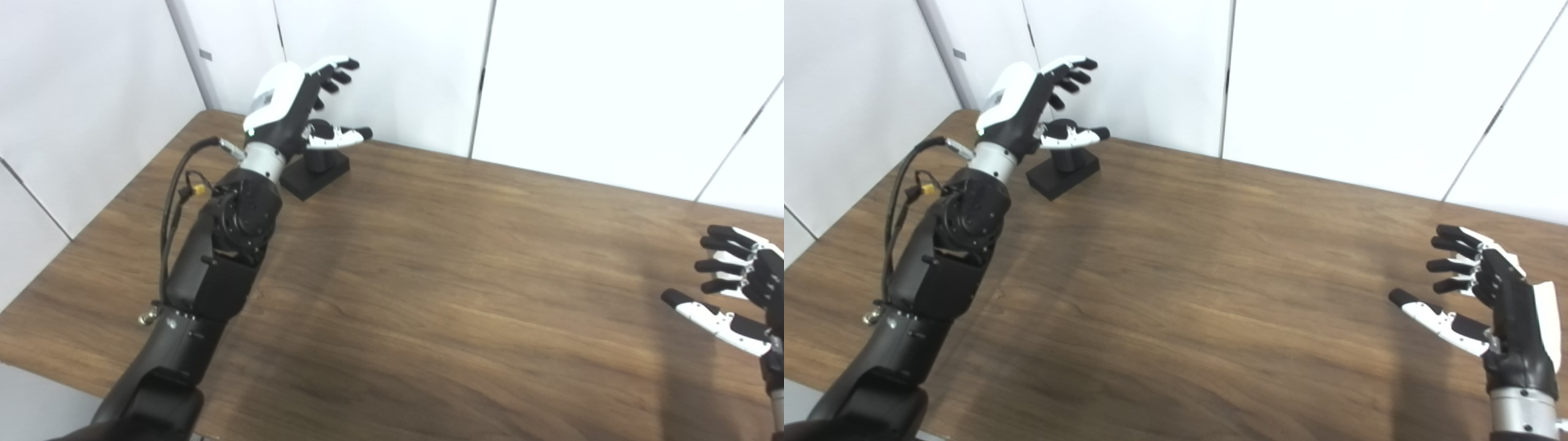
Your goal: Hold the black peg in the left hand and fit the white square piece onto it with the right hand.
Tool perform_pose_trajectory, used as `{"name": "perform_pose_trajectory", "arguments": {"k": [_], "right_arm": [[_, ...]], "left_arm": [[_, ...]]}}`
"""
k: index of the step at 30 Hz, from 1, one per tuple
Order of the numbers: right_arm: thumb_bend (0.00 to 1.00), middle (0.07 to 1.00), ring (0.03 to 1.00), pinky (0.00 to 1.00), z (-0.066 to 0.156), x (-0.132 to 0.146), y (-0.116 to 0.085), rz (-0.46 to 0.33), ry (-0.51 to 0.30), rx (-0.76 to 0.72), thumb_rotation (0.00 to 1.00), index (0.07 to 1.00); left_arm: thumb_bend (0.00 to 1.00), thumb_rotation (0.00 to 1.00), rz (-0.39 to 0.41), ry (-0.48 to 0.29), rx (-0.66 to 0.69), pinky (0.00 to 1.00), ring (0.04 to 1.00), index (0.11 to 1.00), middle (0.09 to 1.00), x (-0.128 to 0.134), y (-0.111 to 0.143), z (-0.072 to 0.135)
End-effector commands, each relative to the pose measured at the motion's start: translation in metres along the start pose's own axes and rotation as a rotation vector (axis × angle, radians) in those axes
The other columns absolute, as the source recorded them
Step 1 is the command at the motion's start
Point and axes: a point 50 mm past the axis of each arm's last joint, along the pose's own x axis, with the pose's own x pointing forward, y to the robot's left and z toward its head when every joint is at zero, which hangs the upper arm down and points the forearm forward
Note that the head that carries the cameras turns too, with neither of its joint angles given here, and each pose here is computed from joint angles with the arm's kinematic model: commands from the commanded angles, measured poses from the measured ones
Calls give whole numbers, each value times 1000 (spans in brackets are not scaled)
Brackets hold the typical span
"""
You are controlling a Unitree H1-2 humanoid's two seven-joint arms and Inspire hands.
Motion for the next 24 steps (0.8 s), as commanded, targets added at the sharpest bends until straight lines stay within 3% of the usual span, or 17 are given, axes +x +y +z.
{"name": "perform_pose_trajectory", "arguments": {"k": [1, 4, 10, 18, 24], "right_arm": [[605, 709, 598, 460, 13, 9, -6, -27, -87, -2, 0, 722], [608, 707, 597, 457, 14, 9, -7, -27, -85, -8, 0, 717], [593, 717, 622, 485, 20, 7, -8, -31, -65, -8, 0, 725], [584, 733, 634, 497, 21, 6, -8, -28, -65, -7, 0, 739], [596, 722, 625, 480, 20, 8, -11, -35, -81, -31, 0, 733]], "left_arm": [[734, 241, 78, -34, 65, 641, 778, 791, 795, 18, 23, 8], [740, 291, 76, -25, 146, 620, 773, 771, 801, 23, 26, 7], [760, 337, 83, 13, 263, 692, 852, 779, 857, 33, 35, -1], [817, 376, 65, 94, 370, 908, 924, 800, 899, 39, 41, -14], [873, 430, 73, 149, 434, 935, 968, 795, 928, 43, 39, -23]]}}
